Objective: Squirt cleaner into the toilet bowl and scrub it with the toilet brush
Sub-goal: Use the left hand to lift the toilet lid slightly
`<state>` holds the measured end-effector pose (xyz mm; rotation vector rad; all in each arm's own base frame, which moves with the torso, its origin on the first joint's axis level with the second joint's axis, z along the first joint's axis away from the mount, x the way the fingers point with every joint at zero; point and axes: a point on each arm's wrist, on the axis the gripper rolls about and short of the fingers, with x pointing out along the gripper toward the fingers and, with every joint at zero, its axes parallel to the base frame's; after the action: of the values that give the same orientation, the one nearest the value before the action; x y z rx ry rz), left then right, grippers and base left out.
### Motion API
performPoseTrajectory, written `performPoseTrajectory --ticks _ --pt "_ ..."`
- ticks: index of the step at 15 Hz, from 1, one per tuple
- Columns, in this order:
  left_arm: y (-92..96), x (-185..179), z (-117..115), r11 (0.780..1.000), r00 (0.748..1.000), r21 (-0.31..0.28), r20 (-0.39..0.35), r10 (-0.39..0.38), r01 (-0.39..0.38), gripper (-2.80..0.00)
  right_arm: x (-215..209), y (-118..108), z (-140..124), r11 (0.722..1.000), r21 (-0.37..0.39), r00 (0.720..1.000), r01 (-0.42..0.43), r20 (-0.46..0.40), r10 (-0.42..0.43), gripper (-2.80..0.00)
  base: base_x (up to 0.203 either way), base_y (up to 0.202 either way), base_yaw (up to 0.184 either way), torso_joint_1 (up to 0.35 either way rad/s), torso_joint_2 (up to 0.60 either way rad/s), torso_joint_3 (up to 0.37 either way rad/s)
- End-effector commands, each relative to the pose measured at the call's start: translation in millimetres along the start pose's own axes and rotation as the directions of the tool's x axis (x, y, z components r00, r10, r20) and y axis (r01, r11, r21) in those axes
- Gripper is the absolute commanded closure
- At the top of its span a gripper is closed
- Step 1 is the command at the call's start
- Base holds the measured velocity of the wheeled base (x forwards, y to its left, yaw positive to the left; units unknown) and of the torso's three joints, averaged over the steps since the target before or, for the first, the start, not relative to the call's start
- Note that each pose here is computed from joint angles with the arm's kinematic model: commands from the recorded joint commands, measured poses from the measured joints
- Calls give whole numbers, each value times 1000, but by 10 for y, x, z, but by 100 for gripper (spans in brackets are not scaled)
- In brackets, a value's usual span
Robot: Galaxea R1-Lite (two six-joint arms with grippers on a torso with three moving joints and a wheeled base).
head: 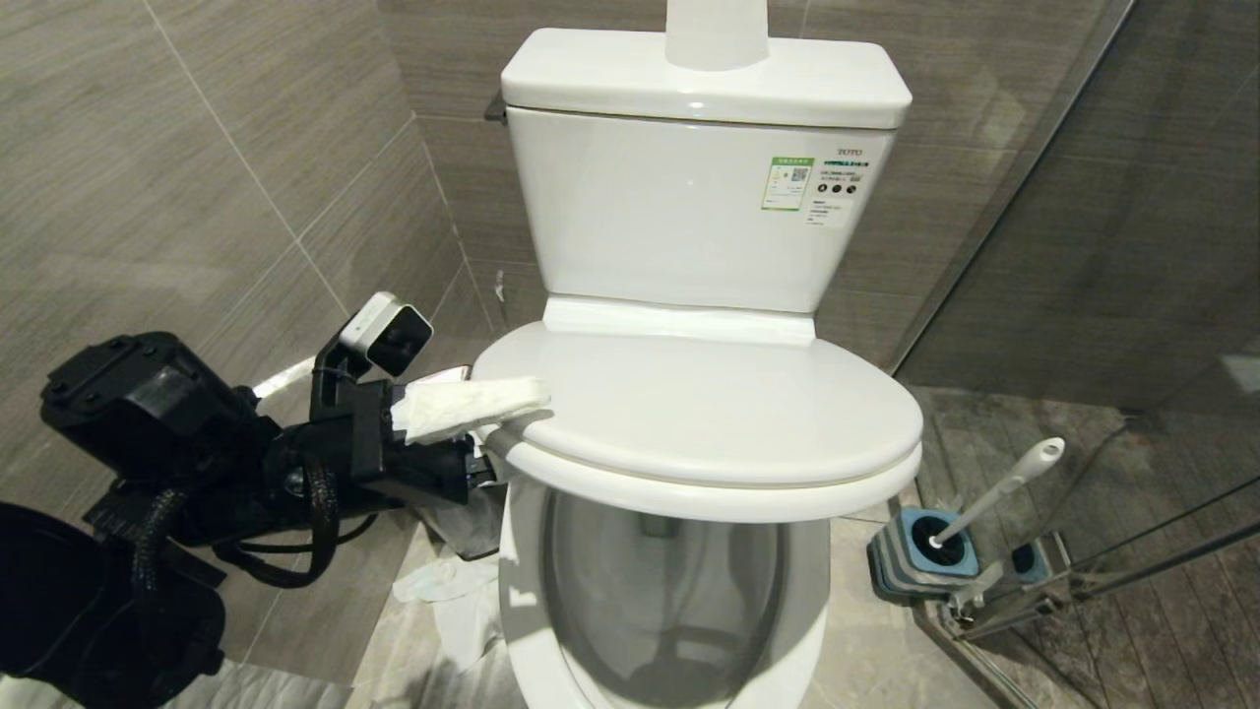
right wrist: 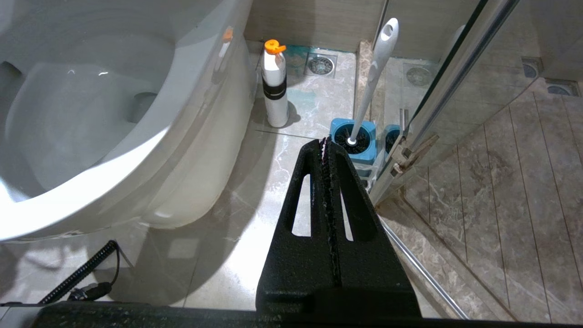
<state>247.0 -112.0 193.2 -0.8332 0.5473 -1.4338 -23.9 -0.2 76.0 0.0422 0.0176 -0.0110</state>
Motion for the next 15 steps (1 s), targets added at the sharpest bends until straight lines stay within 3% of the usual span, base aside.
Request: performPoseTrajectory --ticks 1,15 --pt "-63 -1 22 1000 1000 20 1 -14 14 -280 0 0 0 1000 1 1000 0 -1 0 0 0 0 0 0 0 0" --pt "-211 76 254 991 998 124 26 -61 57 -280 0 0 0 1000 1 1000 0 -1 0 0 0 0 0 0 0 0"
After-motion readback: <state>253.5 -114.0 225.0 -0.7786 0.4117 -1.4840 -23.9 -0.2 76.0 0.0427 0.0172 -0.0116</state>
